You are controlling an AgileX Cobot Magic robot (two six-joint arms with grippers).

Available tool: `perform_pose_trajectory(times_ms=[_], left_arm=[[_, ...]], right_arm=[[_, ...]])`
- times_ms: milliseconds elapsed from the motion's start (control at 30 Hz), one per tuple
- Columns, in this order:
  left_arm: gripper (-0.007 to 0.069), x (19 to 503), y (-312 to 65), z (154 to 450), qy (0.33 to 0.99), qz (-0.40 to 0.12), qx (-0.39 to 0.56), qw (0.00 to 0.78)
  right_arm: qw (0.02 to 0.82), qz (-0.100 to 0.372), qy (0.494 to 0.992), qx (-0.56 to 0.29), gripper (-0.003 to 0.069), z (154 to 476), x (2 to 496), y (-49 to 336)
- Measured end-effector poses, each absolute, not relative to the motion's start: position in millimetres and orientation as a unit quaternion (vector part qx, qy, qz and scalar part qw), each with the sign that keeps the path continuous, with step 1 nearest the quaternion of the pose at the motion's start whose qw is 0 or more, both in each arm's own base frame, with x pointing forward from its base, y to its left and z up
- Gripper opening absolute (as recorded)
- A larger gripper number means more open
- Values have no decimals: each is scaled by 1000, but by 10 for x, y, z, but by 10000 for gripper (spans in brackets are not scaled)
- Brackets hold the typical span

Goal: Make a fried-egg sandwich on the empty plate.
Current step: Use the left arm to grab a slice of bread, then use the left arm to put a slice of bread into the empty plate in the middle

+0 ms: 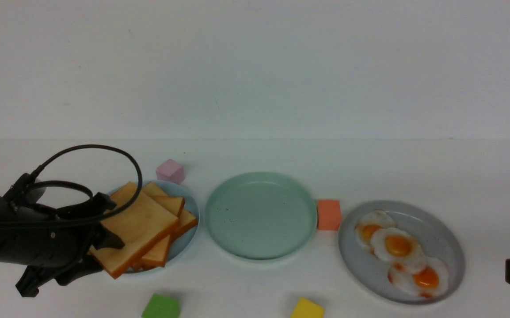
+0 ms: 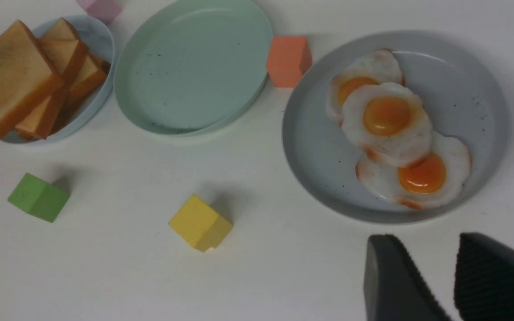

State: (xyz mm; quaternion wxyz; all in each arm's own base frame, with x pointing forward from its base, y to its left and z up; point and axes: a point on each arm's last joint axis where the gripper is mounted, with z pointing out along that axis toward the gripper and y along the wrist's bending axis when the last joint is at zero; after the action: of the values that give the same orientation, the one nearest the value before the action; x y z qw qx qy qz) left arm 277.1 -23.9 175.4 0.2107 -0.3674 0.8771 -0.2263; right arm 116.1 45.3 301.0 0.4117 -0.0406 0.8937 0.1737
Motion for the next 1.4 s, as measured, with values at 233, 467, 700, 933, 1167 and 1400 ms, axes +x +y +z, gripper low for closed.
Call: perform_pose_trajectory(times_ms=[233, 467, 700, 933, 1167, 1400], left_arm=[[221, 2772, -239, 1756, 879, -225, -363, 211], [216, 2759, -236, 1789, 886, -219, -347, 216], [153, 2725, -237, 1886, 888, -221, -331, 229], [122, 2698, -255, 1905, 891, -226, -326, 220], [120, 2606, -263, 2178, 891, -235, -290, 258], [109, 2559, -304, 2878, 887, -252, -192, 337]], right_arm=[[412, 174, 894, -40, 242, 3010, 1161, 453], [411, 176, 894, -40, 242, 3010, 1161, 455], [411, 176, 894, -40, 242, 3010, 1161, 455], [411, 176, 894, -40, 242, 3010, 1161, 455], [411, 176, 894, -40, 242, 3010, 1161, 455], [411, 176, 894, -40, 242, 3010, 1161, 455]])
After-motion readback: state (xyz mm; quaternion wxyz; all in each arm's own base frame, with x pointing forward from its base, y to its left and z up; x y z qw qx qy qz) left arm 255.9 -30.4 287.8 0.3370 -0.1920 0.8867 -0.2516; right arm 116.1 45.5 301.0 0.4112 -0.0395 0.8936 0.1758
